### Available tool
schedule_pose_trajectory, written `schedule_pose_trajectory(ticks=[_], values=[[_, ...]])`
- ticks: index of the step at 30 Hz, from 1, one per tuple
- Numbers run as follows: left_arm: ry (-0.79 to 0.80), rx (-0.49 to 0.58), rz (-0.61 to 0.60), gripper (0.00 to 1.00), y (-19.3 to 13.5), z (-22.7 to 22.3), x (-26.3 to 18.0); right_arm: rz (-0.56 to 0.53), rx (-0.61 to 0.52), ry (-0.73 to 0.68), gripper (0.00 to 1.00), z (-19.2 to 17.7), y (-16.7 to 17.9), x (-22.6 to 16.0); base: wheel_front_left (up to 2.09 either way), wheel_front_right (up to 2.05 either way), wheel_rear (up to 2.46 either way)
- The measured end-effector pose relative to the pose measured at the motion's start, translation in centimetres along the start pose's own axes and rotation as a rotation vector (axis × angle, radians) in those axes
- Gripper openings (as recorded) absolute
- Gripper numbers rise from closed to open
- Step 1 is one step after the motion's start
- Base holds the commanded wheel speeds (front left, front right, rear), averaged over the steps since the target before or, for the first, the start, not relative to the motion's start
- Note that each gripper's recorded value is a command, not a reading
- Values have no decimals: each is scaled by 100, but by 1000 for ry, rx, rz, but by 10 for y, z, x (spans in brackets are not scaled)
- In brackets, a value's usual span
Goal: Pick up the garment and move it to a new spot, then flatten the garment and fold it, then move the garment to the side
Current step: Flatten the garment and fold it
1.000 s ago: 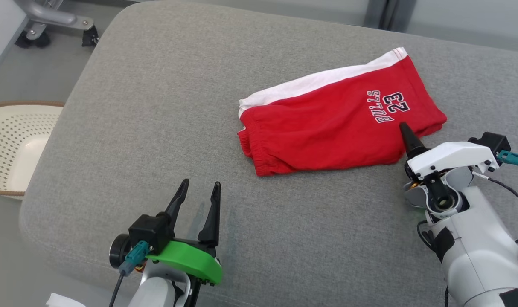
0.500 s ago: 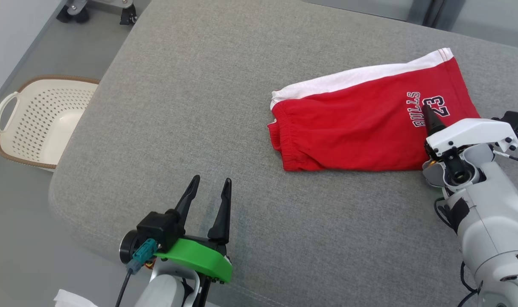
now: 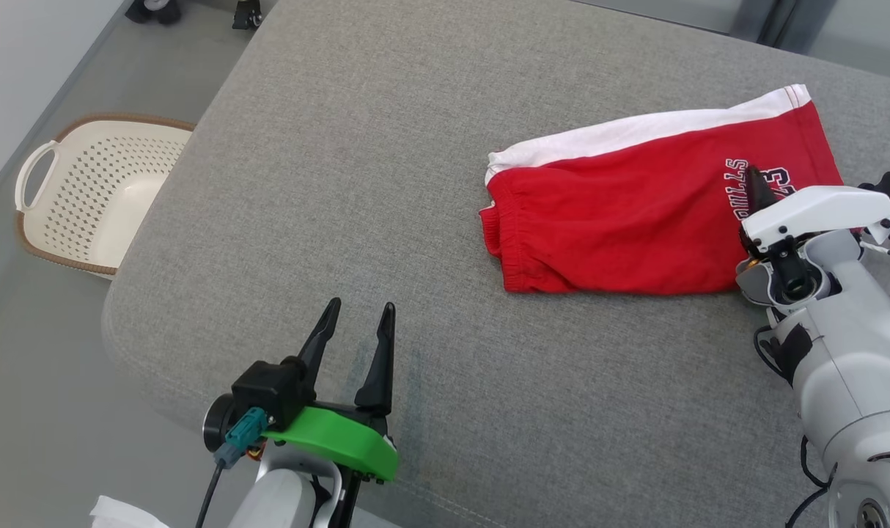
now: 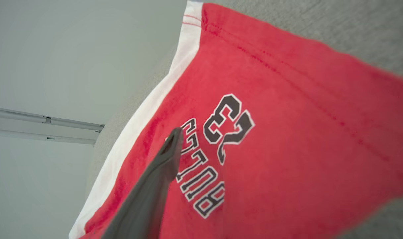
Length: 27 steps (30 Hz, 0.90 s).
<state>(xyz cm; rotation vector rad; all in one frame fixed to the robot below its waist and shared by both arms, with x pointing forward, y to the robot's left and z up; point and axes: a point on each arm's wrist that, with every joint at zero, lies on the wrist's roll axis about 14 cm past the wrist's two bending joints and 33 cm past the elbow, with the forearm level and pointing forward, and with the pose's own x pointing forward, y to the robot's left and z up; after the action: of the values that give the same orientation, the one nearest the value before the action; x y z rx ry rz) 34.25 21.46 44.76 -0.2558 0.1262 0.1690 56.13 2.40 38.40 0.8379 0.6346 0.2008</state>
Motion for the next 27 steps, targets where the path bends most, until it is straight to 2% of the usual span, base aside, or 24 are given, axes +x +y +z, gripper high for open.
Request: schedule_pose_trajectory(ticks=[14, 27], values=[[-10, 9, -72, 100, -20, 1, 5, 14, -37, -144, 0, 20, -5, -33, 0, 0, 0], [-21, 14, -179, 100, -50, 0, 4, -102, -120, -319, 0, 43, -73, -108, 0, 0, 0]])
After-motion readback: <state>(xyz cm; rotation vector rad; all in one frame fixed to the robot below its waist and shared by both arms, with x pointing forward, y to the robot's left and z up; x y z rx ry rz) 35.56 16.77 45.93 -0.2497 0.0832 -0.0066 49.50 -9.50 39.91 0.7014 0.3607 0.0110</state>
